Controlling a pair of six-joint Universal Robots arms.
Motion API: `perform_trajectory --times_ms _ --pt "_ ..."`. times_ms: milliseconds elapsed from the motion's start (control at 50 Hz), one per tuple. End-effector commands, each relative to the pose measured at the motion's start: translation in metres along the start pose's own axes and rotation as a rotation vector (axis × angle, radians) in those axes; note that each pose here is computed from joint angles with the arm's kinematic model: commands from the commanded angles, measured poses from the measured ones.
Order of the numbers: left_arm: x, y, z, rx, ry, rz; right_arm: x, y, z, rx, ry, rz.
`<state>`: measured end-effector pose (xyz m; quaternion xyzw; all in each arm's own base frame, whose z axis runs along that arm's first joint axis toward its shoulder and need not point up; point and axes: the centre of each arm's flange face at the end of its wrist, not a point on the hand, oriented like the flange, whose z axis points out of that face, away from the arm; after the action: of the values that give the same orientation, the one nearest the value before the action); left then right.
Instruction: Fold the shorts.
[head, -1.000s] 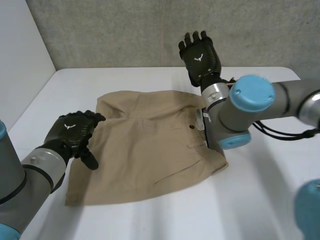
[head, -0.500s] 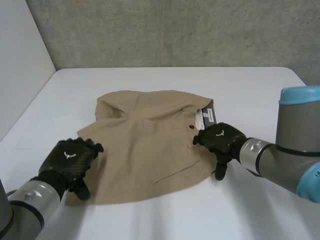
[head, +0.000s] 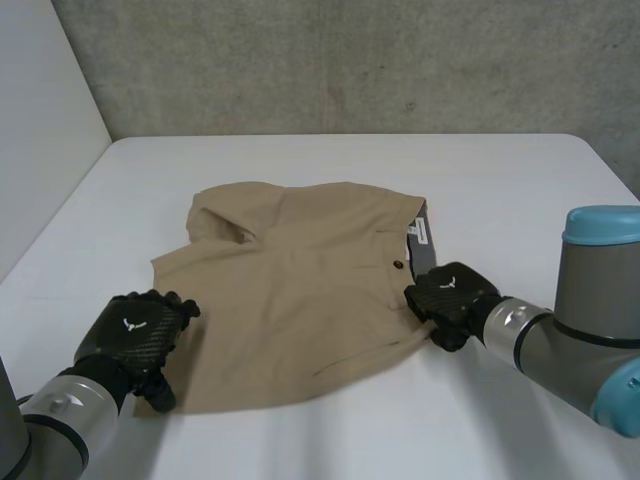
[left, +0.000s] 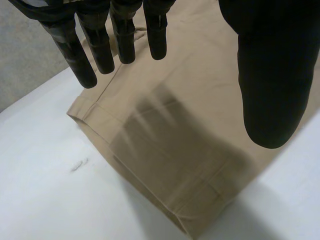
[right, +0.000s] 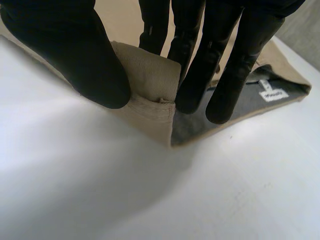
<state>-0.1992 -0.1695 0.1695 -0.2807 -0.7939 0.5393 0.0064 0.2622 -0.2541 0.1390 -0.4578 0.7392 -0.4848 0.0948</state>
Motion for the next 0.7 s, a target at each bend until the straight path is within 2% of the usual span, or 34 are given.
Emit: perform_trajectory --times_ms 20,220,320,500,700 --pt "0.001 0.004 -0.001 -0.015 0.002 0.001 0.007 0.008 -0.015 -0.036 0.020 0.049" --pt "0.006 0.014 0.001 -0.059 0.025 0.002 0.023 0.004 -0.025 -0.009 0.078 0.238" --pt "0.010 0.019 -0.001 -0.074 0.042 0.007 0.023 0.003 -0.026 0.001 0.081 0.282" --pt "0.022 0.025 -0.011 -0.083 0.089 0.029 0.020 0.003 -0.025 0.015 0.082 0.294" --pt "0.023 0.029 -0.005 -0.103 0.087 0.029 0.021 0.003 -0.025 0.014 0.086 0.296"
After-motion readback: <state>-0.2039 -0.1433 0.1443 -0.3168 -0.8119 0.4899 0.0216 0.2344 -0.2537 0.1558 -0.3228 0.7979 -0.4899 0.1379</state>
